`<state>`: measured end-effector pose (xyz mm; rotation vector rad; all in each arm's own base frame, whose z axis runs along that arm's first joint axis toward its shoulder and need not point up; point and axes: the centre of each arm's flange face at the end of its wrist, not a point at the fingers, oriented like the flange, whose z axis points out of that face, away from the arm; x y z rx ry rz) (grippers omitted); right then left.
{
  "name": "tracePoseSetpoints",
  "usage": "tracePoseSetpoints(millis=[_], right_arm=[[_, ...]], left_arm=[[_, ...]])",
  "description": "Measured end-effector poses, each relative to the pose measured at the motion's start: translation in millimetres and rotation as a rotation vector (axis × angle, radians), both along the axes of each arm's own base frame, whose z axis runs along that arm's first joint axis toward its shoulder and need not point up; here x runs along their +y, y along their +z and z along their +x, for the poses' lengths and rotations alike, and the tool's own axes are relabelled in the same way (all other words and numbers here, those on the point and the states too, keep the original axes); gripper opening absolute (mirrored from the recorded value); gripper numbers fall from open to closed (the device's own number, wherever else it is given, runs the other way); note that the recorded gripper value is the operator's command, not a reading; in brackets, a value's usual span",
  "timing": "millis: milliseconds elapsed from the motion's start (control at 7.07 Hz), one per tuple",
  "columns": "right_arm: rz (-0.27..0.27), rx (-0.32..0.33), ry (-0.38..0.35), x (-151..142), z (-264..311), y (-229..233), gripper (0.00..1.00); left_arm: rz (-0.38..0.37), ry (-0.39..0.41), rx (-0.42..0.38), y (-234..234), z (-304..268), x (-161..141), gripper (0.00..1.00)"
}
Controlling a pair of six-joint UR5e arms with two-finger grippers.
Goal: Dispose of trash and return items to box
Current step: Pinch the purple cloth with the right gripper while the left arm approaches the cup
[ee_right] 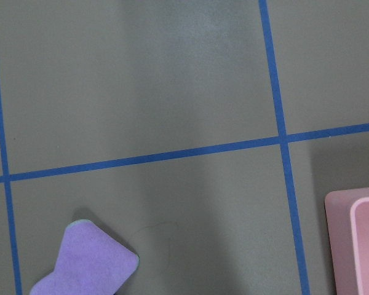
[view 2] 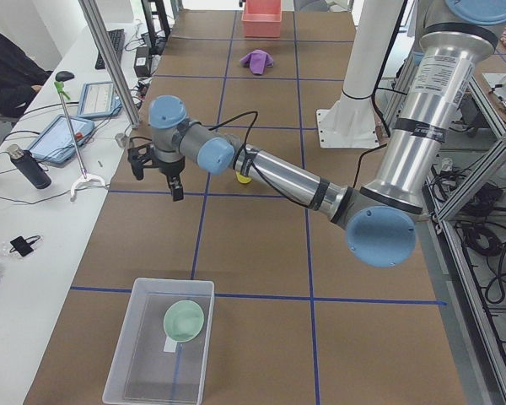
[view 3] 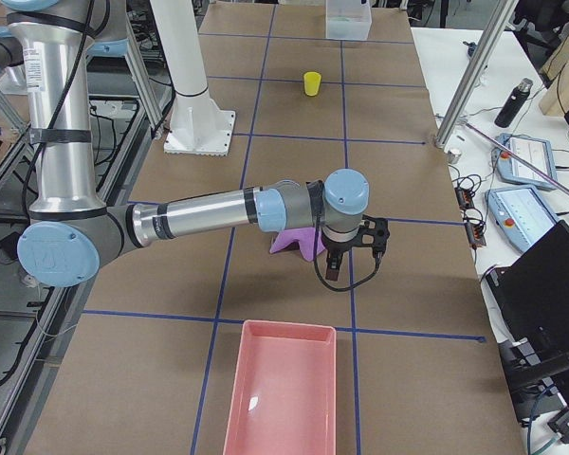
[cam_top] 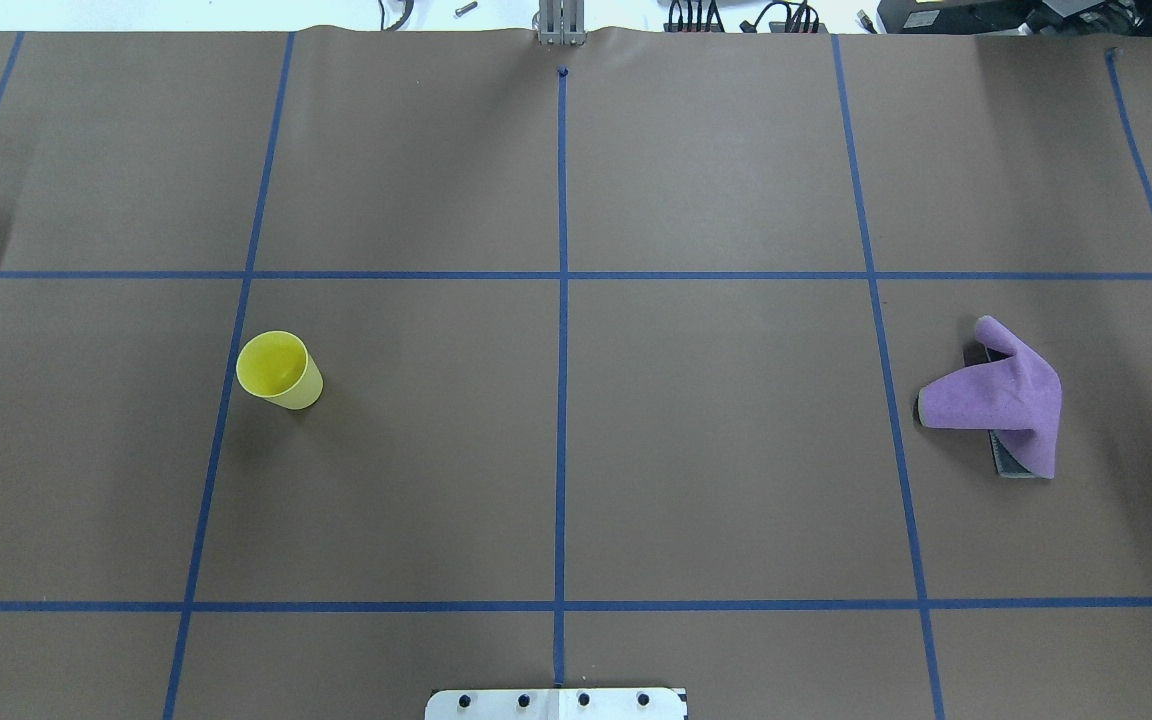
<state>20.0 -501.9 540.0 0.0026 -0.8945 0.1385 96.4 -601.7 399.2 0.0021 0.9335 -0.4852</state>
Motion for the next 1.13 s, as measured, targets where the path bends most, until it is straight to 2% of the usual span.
tracePoseSetpoints(millis=[283,424,707,848,1131], right_arm=[[0.030,0.005,-0.088,5.2,-55.2,-26.0,1.00],[0.039,0.004,-0.155,8.8,-94.9,-36.6,1.00],[0.057,0.008,-0.268,16.5,-169.9,-55.6,1.00],[0.060,0.021,-0.298,23.2,-208.8,-63.3,1.00],[0.052,0.090,-0.316,42.0,-271.1,-59.0,1.00]], left_arm=[[-0.032,-0.019,0.028,-59.4,119.5,33.1,0.99],[-0.038,-0.027,0.044,-69.7,143.2,42.5,0.99],[-0.035,-0.028,0.055,-77.3,154.8,47.3,0.99],[-0.027,-0.027,0.061,-82.5,155.1,48.7,0.99],[-0.018,-0.026,0.068,-88.8,154.2,51.2,0.99]])
